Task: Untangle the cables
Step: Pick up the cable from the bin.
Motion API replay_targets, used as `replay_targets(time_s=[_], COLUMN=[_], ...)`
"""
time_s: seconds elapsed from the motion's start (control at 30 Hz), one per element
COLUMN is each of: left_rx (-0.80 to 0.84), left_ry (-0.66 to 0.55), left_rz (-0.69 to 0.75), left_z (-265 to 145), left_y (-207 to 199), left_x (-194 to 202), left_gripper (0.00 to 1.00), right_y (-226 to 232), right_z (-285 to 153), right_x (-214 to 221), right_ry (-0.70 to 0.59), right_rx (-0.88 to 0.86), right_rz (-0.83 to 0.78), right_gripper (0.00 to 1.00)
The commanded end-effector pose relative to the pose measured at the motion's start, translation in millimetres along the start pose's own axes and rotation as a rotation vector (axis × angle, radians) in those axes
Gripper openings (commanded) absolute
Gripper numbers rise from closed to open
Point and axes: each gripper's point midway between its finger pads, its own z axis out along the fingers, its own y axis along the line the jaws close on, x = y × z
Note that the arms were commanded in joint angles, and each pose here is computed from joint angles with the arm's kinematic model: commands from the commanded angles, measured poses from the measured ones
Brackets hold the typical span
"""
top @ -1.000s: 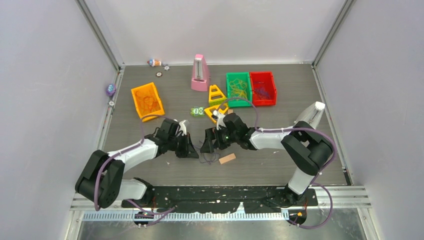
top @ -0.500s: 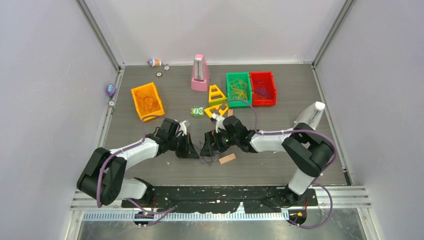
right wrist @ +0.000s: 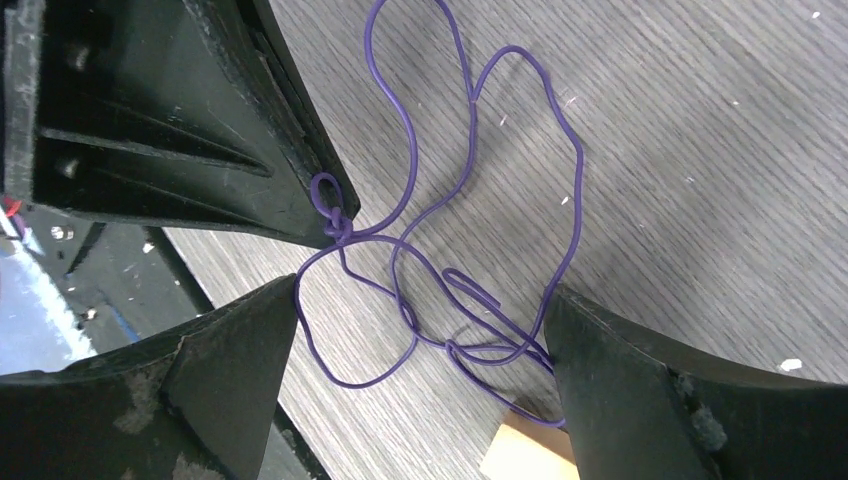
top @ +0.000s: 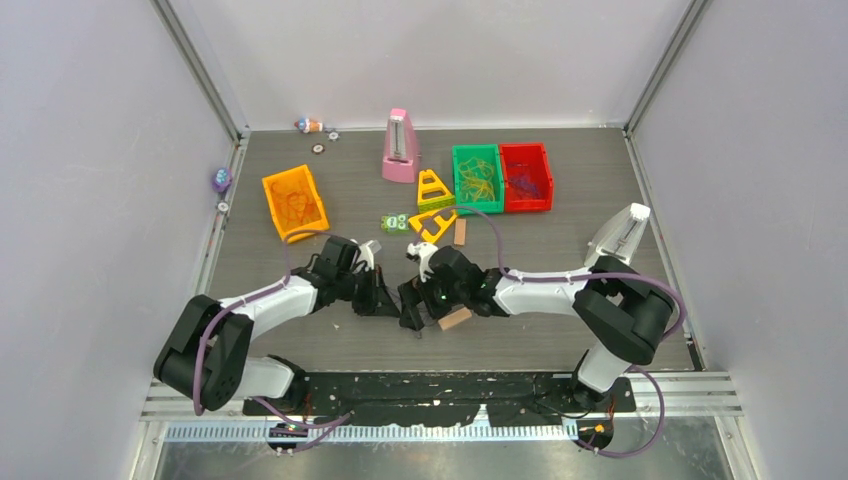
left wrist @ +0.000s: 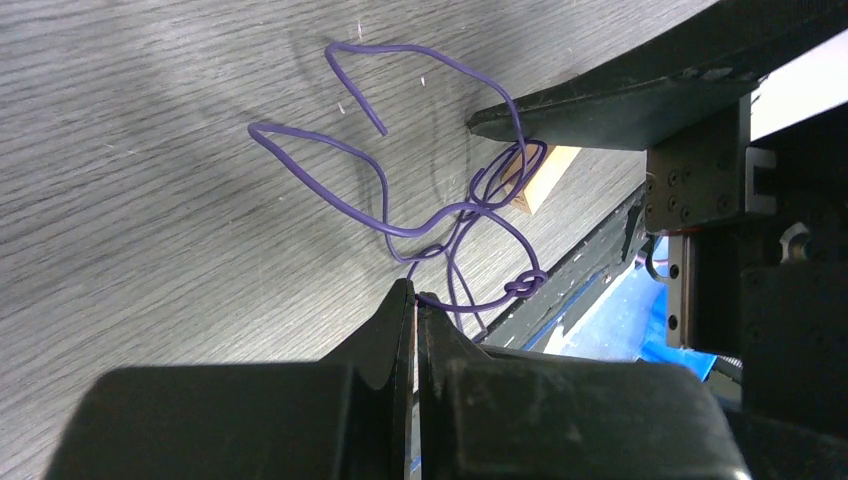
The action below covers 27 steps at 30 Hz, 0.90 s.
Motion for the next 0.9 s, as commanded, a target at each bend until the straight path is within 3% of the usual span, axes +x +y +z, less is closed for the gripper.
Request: replay_targets(time_s=[0.0,0.17,0.33,0.6,0.7,0.87], left_rx=[0.05,0.047,0.051,0.057,0.053,0.049], left_ry=[-0.032,-0.033,-0.037,-0.046,-0.053,-0.078], left_rz=[0.03,0.029,0.028,0.019,0.008,-0.008], left_z=[-4,-5,-5,-7,-9,-19], left_y=[-16,-15,-16,-17,-12,-2], left_x=[-12,-12,-13,-13,-13,-14], left_gripper=[0.0,0.0,0.0,0.03,0.09,0.31], right_y=[-8,-23,-36,-43,-46,-56], right_z=[3,5,3,10,10,4], right_x=[6,15,15,23,29,31], right_ry=[0.033,0.063,0.037,0.023,0.037,0.033], right_rx=[0.13,0.286,0.463,0.578,0.636,0.71], right_rz=[-0.069,-0.13,-0.21,-0.286,-0.337,-0.356], right_gripper=[0.97,0.99,0.92,0.82,0.73,0.26])
